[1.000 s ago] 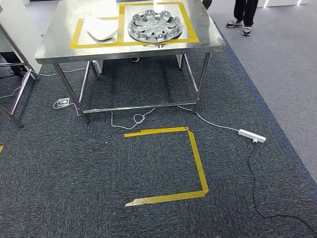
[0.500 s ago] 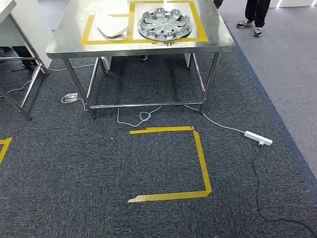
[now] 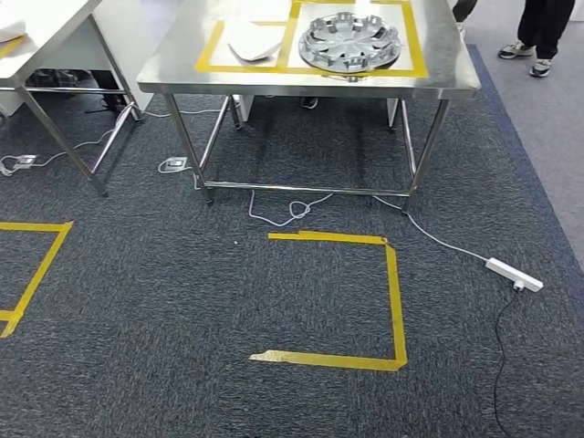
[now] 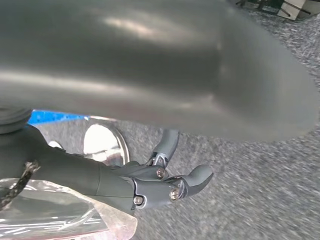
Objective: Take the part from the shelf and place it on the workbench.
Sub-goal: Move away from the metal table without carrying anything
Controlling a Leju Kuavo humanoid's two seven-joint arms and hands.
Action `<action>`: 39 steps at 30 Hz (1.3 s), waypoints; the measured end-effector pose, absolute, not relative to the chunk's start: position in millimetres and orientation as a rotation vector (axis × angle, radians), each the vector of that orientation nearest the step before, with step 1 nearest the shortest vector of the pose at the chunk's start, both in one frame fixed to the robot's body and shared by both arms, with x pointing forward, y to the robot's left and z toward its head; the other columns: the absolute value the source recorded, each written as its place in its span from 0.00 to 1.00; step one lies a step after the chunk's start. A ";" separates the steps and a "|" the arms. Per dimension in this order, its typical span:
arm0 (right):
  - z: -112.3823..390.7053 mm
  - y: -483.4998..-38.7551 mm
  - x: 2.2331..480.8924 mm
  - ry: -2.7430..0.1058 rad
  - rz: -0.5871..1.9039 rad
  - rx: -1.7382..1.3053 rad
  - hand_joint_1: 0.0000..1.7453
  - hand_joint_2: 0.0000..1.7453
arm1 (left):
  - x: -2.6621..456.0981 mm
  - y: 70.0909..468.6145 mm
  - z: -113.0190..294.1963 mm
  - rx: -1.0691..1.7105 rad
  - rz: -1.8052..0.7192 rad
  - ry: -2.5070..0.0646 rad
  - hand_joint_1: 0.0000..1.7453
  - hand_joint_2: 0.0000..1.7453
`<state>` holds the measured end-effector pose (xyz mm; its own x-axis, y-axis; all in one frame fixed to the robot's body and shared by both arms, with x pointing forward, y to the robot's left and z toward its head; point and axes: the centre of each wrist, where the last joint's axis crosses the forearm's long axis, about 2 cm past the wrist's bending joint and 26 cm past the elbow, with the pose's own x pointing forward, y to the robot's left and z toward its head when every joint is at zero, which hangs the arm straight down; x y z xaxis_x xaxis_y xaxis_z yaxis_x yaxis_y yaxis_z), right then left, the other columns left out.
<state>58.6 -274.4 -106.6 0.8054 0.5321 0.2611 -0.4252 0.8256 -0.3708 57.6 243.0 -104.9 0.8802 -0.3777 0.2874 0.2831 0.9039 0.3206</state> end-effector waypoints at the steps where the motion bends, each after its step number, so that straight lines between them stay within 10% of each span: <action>1: -106.5 -274.3 59.3 -0.369 0.522 -0.304 0.00 0.00 | 57.8 243.1 -104.9 0.275 -0.349 -0.353 0.00 0.00; 39: -107.3 -286.2 60.1 -0.410 0.619 -0.288 0.00 0.00 | 57.1 242.3 -105.2 0.270 -0.347 -0.355 0.00 0.00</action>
<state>60.1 -286.2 -107.3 0.7387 0.6114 0.2836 -0.4995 0.7792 -0.3786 57.1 242.3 -105.2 0.8800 -0.3756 0.2907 0.2824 0.9059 0.3156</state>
